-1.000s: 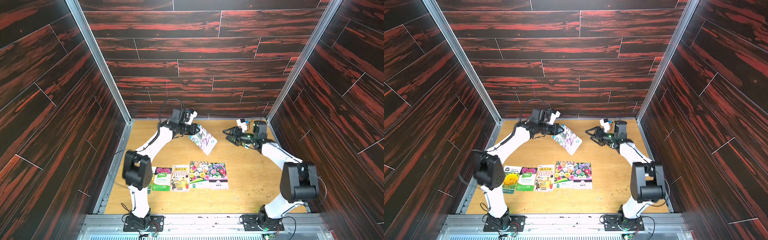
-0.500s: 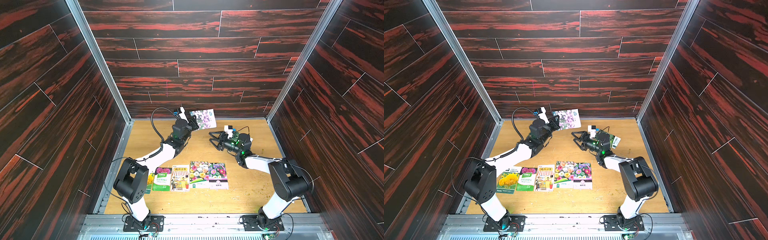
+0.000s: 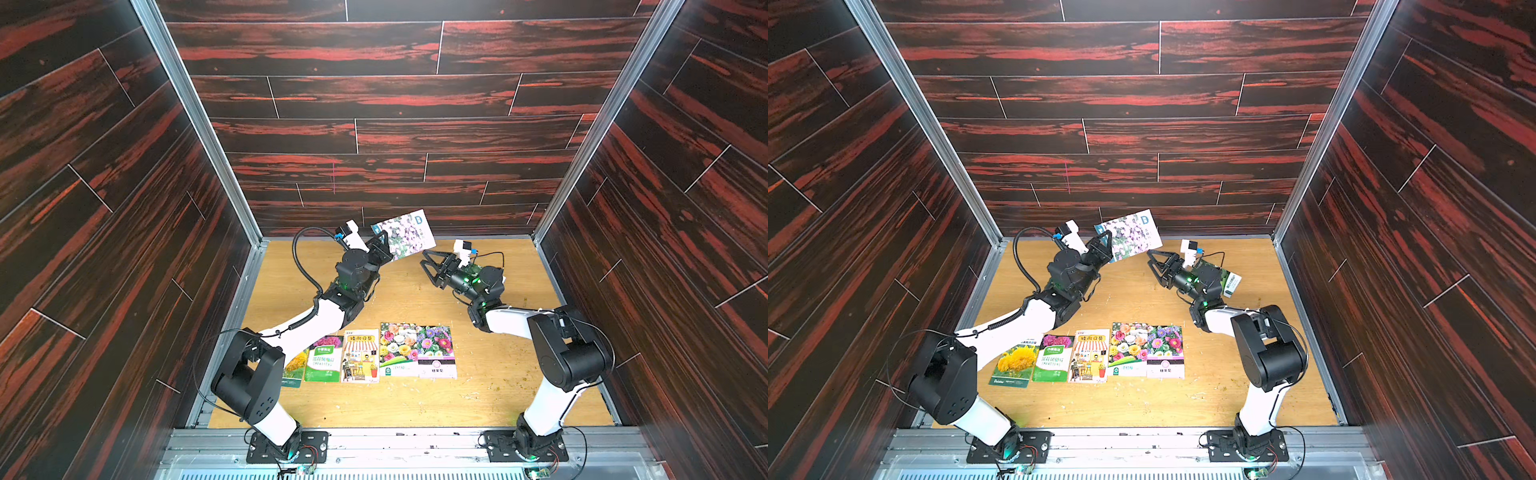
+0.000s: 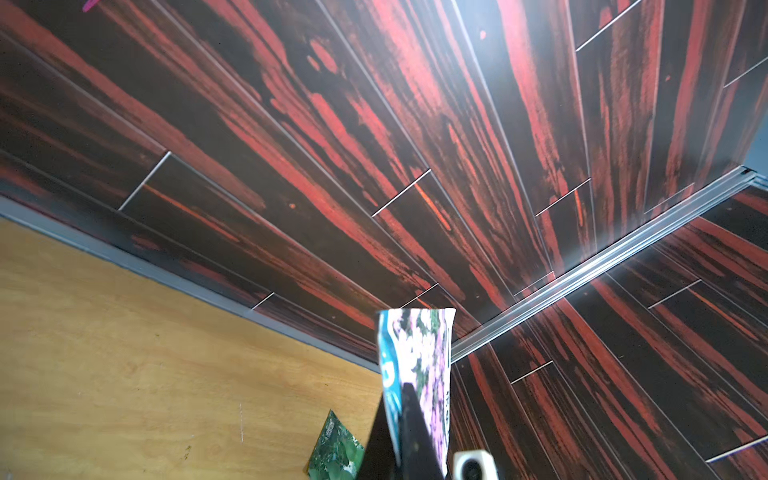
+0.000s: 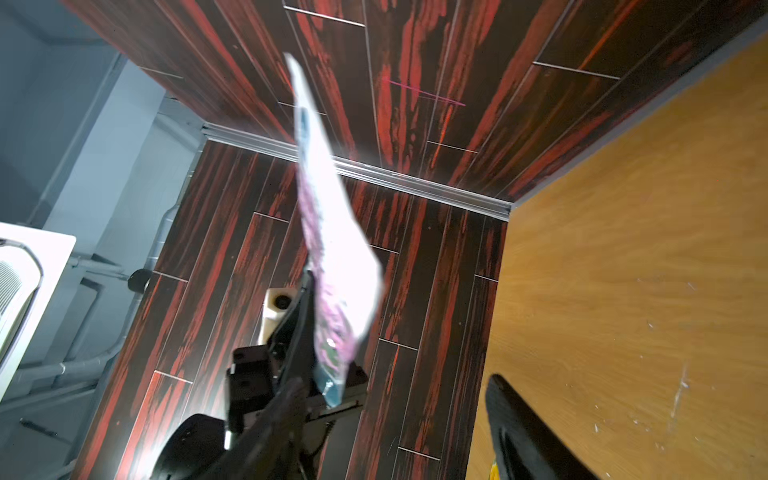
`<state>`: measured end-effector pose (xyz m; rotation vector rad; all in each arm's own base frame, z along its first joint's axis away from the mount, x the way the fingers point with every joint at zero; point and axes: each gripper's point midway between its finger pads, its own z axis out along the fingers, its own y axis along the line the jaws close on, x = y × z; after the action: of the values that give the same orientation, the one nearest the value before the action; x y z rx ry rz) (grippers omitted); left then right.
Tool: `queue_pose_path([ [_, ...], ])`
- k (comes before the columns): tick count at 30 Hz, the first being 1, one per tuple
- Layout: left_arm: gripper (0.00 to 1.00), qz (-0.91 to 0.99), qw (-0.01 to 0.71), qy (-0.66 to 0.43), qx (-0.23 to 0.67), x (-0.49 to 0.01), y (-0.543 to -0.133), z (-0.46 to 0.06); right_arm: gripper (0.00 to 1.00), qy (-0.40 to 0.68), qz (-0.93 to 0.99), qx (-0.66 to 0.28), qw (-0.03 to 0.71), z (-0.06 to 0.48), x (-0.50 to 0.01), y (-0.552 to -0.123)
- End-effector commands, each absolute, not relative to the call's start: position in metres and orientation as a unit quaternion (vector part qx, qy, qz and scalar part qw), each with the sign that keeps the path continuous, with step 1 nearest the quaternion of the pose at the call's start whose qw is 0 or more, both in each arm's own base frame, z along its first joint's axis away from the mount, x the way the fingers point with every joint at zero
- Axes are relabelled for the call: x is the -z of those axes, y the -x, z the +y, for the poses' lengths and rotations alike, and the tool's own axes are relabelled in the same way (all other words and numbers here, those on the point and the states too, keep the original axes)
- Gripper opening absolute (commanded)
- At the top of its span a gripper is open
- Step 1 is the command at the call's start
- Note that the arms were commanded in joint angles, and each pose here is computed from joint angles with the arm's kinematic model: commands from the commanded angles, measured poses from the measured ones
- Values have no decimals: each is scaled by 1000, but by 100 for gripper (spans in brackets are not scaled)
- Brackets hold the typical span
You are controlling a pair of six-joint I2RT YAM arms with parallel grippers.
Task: Arrange the seed packets in a row
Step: Place the seed packet at the center of the board.
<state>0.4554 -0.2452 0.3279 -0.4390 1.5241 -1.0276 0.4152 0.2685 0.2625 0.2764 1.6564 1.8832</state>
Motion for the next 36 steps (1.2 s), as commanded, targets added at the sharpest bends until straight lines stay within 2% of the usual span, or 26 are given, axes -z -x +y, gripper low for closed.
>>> queue_pose_path([
  [1,0,635,593,191,457,-342,-449,-244,69,-88,605,-726,315,271,-277,-418],
  [3,0,636,589,185,462,-343,-450,-248,62,-84,601,-729,317,272,-280,-419],
  [4,0,639,585,182,464,-342,-450,-251,55,-79,601,-729,318,273,-282,-420],
  [8,0,652,580,176,455,-337,-449,-254,9,-69,605,-728,315,274,-283,-426],
  [10,0,663,570,166,457,-332,-448,-260,0,-66,606,-728,314,271,-282,-430],
  [12,0,672,563,156,455,-327,-445,-262,0,-62,607,-728,313,265,-282,-431],
  [13,11,677,561,152,451,-324,-442,-262,0,-61,608,-726,314,261,-282,-432],
  [15,64,692,560,149,430,-316,-439,-257,0,-53,610,-727,310,252,-279,-429],
  [16,86,704,560,147,412,-311,-438,-253,0,-51,614,-727,303,245,-277,-427],
  [17,100,714,560,134,398,-307,-436,-251,0,-47,618,-727,296,238,-273,-424],
  [22,100,759,546,75,346,-292,-427,-224,0,-40,677,-699,228,195,-248,-395],
  [24,100,765,526,37,370,-284,-426,-224,0,-38,706,-685,178,185,-238,-377],
  [27,100,764,444,-71,462,-268,-415,-254,0,-47,753,-646,115,182,-222,-342],
  [29,100,743,383,-155,526,-261,-399,-282,0,-32,791,-598,120,181,-219,-320],
  [33,100,755,252,-206,569,-235,-383,-306,0,-39,821,-556,127,171,-218,-287],
  [36,100,723,242,-269,589,-244,-355,-318,0,-42,831,-539,132,166,-213,-274],
])
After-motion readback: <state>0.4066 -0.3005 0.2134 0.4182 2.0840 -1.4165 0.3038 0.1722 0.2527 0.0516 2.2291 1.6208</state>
